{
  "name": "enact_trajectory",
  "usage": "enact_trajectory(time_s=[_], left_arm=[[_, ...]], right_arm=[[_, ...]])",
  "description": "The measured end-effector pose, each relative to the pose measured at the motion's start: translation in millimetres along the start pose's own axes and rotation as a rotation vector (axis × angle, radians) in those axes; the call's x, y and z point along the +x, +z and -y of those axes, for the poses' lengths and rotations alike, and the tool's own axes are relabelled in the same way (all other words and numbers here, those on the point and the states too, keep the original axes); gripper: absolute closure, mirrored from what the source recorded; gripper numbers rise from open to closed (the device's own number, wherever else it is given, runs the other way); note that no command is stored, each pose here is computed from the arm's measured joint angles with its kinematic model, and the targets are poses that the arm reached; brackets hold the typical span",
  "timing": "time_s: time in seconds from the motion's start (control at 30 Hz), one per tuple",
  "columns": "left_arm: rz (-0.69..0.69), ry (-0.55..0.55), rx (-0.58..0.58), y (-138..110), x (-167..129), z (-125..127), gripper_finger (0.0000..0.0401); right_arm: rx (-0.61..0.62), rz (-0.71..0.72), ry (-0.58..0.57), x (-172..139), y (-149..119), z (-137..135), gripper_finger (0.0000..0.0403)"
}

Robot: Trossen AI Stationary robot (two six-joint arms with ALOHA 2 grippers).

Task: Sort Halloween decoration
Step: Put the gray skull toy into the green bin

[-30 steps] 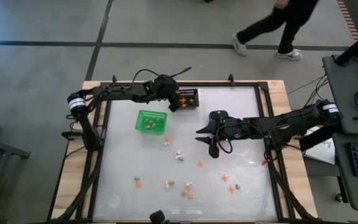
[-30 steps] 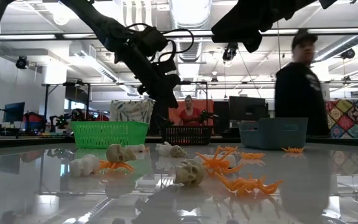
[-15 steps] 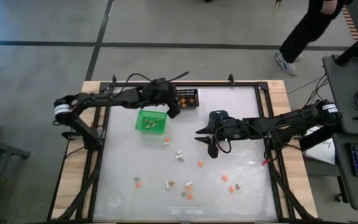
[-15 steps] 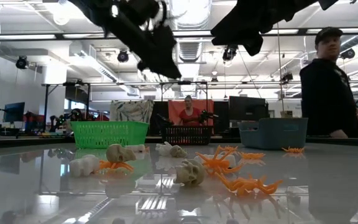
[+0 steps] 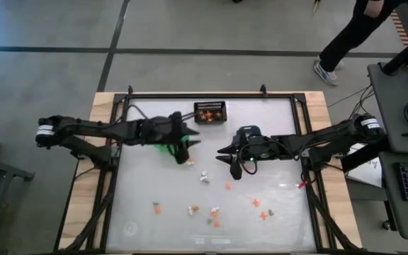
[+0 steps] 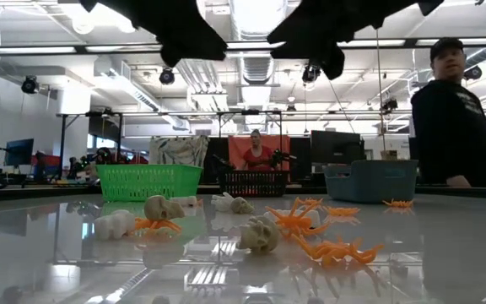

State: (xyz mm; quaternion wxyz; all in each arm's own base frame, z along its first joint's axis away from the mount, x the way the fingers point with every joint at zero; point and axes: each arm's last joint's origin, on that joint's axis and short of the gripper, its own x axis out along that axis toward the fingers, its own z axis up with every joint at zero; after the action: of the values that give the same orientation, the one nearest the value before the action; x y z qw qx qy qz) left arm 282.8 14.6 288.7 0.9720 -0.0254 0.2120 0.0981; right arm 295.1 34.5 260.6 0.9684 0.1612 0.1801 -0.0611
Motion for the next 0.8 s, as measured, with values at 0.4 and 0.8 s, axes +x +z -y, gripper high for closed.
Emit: enact_trajectory(time_s=[0.4, 0.8], left_arm=[[0.000, -0.124, -0.053, -26, -25, 39, 0.0270], [-0.012, -0.153, -0.045, -41, -47, 43, 0.0270]], right_arm=[[-0.168, -0.071, -0.014, 36, -4, -6, 0.0287], [-0.105, -0.299, -0.106, 79, 7, -19, 0.0299]])
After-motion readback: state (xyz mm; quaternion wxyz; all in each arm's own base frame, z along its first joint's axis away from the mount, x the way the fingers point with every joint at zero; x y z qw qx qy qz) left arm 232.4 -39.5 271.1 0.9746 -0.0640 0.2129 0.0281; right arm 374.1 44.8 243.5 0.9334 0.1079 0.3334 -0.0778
